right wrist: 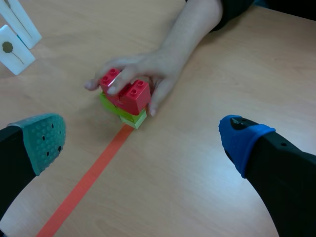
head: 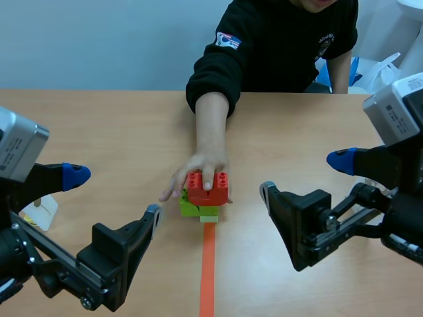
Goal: Sort the leaf by its shape. The table is split by an orange tape line. A compound leaf with several leaflets goes to the left side, a simple leaf with one blade goes to the right side. Return to the home posture when a red brick is placed on the table.
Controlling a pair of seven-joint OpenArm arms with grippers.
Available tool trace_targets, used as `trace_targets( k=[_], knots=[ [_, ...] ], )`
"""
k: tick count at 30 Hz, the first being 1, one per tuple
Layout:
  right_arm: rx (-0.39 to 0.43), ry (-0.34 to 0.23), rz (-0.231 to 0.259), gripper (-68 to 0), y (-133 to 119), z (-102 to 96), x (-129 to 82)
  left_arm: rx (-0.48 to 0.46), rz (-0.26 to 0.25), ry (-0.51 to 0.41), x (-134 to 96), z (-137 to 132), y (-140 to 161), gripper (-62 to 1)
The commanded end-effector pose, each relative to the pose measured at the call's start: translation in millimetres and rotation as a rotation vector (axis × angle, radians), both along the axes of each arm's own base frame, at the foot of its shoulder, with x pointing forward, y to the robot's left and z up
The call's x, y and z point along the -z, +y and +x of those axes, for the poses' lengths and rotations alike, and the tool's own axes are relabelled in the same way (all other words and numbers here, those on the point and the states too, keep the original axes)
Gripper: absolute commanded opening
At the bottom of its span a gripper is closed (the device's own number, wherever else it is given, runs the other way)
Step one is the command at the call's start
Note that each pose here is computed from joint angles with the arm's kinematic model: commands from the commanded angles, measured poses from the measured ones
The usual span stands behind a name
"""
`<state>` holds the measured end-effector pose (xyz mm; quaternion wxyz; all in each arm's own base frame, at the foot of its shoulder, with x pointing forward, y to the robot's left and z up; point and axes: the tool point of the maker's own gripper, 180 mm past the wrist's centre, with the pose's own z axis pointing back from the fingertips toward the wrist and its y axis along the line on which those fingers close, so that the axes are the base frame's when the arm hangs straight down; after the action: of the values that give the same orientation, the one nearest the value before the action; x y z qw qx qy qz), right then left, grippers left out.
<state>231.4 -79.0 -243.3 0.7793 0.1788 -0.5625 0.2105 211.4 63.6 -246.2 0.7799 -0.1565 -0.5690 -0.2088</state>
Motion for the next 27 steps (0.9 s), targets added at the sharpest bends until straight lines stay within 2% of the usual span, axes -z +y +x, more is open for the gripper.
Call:
trace_targets(
  k=[1, 27],
  knots=[
    [0.009, -0.023, 0.005, -2.9, -2.6, 3.5, -5.2, -0.002, -0.019, -0.016, -5.1, 0.4, -0.9, 1.4],
    [0.014, -0.026, 0.006, -2.9, -3.2, 4.1, -5.8, 0.005, -0.02, -0.015, -5.1, -0.3, -2.1, 1.4]
  ],
)
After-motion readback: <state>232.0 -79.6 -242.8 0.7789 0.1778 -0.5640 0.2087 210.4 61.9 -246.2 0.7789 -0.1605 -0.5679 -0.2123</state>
